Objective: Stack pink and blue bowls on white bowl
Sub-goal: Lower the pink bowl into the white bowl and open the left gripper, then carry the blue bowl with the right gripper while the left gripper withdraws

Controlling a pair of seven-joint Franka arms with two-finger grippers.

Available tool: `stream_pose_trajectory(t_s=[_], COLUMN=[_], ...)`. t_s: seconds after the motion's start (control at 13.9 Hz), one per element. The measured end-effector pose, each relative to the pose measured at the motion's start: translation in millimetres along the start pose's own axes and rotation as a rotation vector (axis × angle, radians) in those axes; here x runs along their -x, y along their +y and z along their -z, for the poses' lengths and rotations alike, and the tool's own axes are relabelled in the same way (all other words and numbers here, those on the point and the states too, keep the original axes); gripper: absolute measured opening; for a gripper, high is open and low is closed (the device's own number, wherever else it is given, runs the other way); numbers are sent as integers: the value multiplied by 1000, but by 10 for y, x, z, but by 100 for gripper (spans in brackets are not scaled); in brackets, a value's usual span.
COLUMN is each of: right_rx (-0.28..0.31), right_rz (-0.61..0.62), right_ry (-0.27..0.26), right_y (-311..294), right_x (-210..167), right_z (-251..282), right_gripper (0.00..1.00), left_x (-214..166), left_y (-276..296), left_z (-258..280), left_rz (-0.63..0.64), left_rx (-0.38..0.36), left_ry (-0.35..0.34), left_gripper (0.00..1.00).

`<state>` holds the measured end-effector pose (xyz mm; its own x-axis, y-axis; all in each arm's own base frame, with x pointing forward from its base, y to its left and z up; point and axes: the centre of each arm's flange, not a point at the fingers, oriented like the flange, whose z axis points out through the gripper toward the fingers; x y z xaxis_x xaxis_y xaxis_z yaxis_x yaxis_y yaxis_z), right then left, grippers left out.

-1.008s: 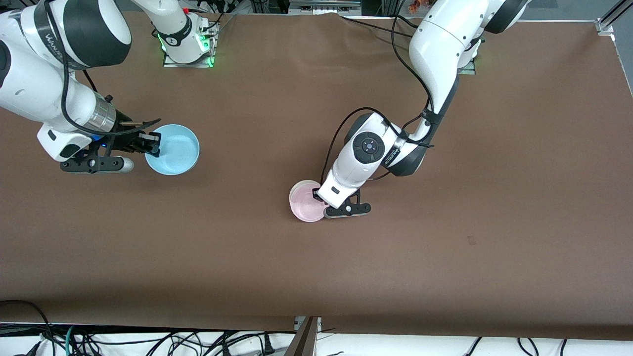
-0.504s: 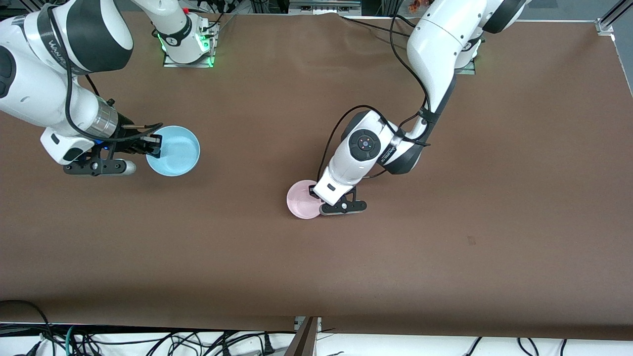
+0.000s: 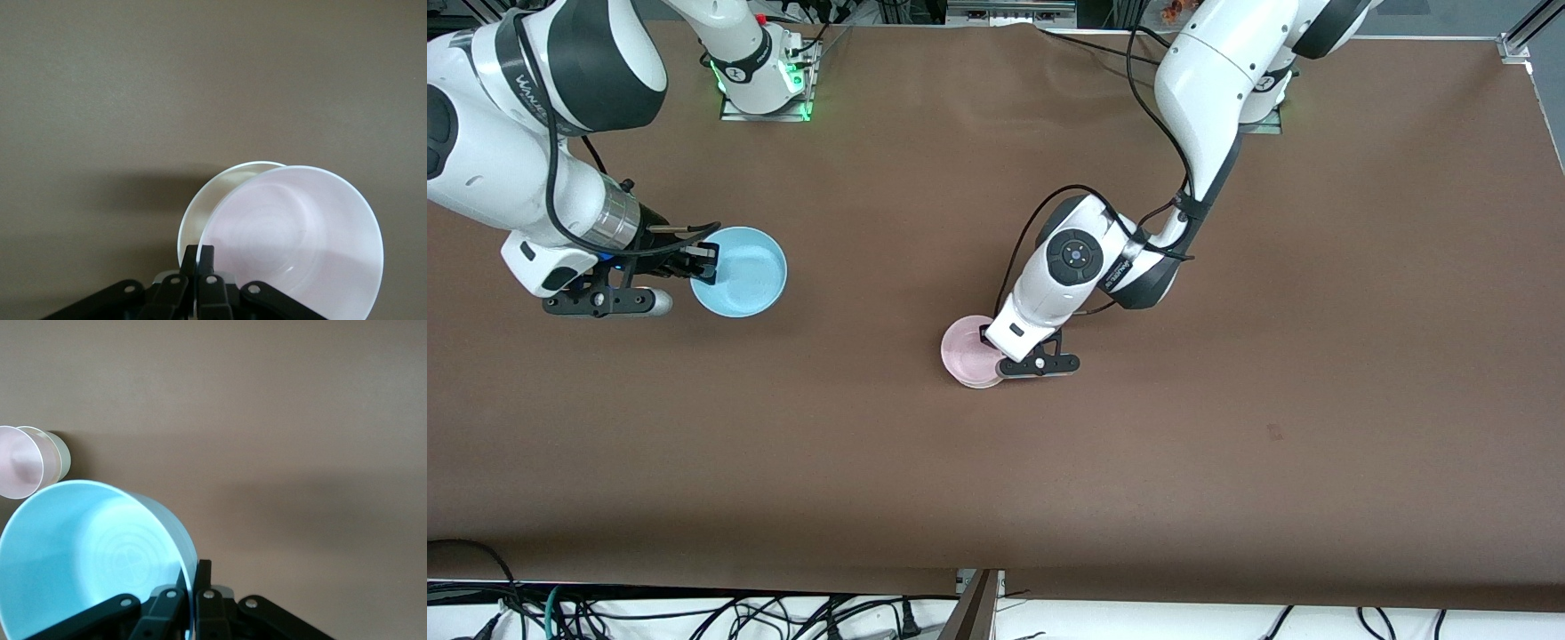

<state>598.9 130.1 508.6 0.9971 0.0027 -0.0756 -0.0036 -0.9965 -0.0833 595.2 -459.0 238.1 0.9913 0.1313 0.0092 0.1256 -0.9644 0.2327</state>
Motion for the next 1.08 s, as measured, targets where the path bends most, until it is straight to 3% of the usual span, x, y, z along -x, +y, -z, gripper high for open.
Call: stream_pose_trajectory(t_s=[0.43,0.58,0.79,1.08], right_rx=[0,0,0,-2], right_rz=[0,0,0,-1], right_ry=[-1,-1,-1,8], right_y=[0,0,0,-82], right_x=[-3,-3,-3,-8], right_z=[-7,-8,-9,-25], right_gripper=[4,4,4,4], left_x=[38,20,-46,-328], left_y=[-29,-42,-57,-257], left_z=[-56,-49,49,612], left_rz=[-6,-4,5,48], left_rx=[-12,-11,-1,-11], left_ry=[-6,-4,12,19], left_gripper=[3,17,48,88])
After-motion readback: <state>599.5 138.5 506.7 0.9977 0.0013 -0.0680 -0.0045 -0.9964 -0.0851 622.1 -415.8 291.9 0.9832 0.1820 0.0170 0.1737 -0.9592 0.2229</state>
